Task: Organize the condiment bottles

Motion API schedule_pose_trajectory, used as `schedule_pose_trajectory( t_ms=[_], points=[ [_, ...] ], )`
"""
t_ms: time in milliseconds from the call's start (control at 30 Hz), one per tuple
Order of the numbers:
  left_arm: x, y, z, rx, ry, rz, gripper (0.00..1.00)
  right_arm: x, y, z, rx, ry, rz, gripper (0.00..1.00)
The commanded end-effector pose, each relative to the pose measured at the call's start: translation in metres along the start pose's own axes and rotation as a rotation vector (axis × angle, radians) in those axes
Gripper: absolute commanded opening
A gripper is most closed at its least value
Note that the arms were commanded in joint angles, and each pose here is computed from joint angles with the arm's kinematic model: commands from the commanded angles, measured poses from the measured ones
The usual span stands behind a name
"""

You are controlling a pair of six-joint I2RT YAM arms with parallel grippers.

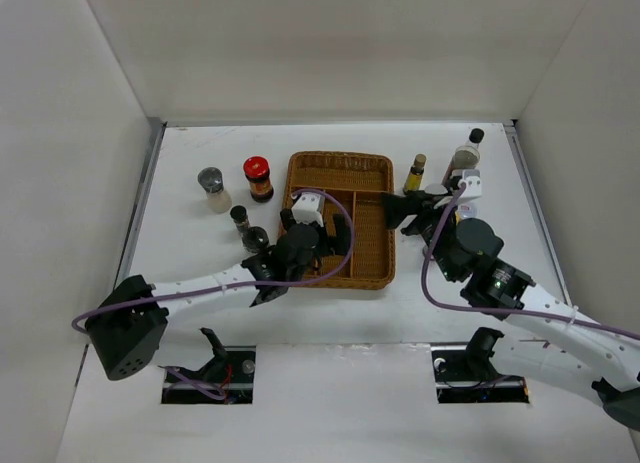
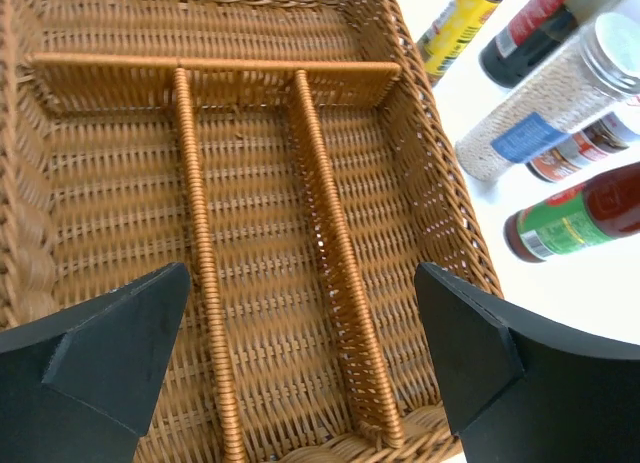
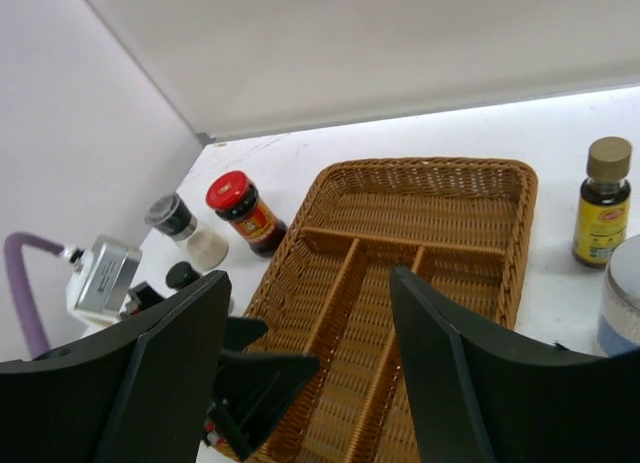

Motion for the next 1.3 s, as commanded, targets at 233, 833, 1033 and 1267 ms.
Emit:
schedule_pose_trajectory(
  t_ms=[233, 833, 1033, 1267],
  points=[
    [0.023, -0.012, -0.006, -0.079, -0.050, -0.136, 1.00, 0.061, -0.001, 0.008, -0.034, -0.041, -0.118, 0.38],
    [0.026, -0.027, -0.011, -0.193, -0.054, -0.211, 0.93, 0.111, 0.065, -0.183, -0.690, -0.203, -0.055, 0.70],
    [0.019, -0.026, -0.020, -0.255, -0.055, -0.188, 0.35, 0.098, 0.086, -0.223, -0.757, -0.194, -0.013, 0.73],
    [0.015, -0.026, -0.024, -0.283, -0.063, -0.186, 0.64, 0.098, 0.115, -0.250, -0.749, -0.170, 0.008, 0.73]
  ],
)
Point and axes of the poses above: each gripper's point midway between its finger pads, its own y axis out along the fingers, its own z axis along the line the jaws close on, x = y × z, the point moved 1 cm from there along -y, back along the fingers, and after that the axes turned 1 degree about -y, right-handed, at the moved point
